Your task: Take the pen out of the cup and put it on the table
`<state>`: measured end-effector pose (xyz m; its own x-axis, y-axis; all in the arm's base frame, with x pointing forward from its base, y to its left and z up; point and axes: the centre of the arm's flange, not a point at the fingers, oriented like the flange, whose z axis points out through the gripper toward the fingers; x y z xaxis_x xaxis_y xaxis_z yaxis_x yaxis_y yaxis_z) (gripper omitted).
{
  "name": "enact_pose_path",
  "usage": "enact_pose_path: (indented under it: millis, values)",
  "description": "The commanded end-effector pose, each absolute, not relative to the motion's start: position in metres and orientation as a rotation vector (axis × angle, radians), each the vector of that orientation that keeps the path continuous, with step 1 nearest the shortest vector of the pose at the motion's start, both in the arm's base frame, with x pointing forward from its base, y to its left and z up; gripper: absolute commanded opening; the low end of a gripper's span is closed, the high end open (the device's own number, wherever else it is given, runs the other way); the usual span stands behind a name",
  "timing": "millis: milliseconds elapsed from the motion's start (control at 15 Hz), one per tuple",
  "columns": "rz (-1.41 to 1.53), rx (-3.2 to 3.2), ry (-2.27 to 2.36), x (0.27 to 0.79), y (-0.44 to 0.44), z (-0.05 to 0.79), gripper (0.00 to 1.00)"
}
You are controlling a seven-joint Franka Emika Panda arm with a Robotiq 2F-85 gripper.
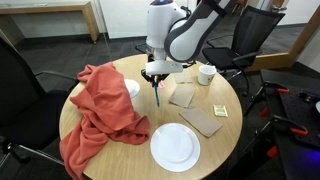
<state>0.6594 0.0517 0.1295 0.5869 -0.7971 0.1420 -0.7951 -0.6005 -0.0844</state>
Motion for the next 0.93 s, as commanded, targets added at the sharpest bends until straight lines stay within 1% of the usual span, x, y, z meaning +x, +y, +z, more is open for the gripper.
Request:
enact_pose_path:
  millis: [0,67,133,467,667,733,867]
  values:
    - [-0.265,-2.787,1.331,0.6756,0.047,0.1154,0.04]
    - [-0.267,-2.794,1.32,0.6758,0.0464,0.1126,0.04]
    - [-0.266,-2.795,1.315,0.6766,0.0458,0.1109,0.35]
    - [-0.256,-2.786,1.299,0.6782,0.0432,0.1125,0.72]
    - [-0.256,-2.774,1.299,0.6772,0.0424,0.1171,0.95]
    - [-0.257,-2.771,1.3,0.677,0.0421,0.118,0.99]
    - [-0.256,-2.767,1.304,0.6766,0.0415,0.119,1.0]
